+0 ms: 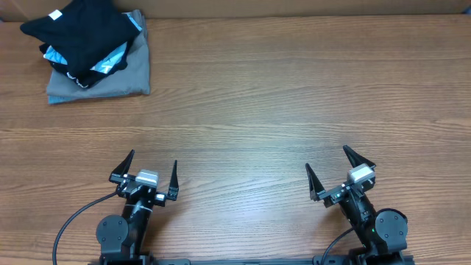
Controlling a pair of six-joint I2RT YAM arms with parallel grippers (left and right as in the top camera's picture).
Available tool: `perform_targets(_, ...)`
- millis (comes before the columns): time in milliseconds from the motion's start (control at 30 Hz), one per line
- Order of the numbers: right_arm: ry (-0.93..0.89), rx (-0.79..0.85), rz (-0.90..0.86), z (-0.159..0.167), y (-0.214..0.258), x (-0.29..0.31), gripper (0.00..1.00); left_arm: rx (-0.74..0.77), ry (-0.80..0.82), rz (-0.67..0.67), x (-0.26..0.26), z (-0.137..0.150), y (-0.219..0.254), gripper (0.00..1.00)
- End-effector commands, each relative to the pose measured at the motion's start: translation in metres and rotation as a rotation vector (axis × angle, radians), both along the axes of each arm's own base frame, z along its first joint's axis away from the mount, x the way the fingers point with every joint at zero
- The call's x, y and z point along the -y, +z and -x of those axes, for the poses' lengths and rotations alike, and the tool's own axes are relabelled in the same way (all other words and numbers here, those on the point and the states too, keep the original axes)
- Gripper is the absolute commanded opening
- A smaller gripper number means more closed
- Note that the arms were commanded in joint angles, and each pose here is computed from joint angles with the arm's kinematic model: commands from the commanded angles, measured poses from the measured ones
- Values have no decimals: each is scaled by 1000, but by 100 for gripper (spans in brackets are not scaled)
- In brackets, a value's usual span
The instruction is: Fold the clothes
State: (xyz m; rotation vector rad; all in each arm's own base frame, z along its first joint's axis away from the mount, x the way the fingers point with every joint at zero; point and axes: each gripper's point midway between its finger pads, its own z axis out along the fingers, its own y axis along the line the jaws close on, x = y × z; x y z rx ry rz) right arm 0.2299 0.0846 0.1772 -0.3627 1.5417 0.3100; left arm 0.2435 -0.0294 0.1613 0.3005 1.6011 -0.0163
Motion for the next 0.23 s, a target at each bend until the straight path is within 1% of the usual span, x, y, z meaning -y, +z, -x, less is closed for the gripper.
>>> perform_targets(0, -3, 5, -7, 0, -1, 1, 100, 4, 9, 10, -2, 0, 1, 100)
perform_targets(200, -3, 5, -7, 0, -1, 1, 100, 4, 9, 10, -2, 0, 1, 100)
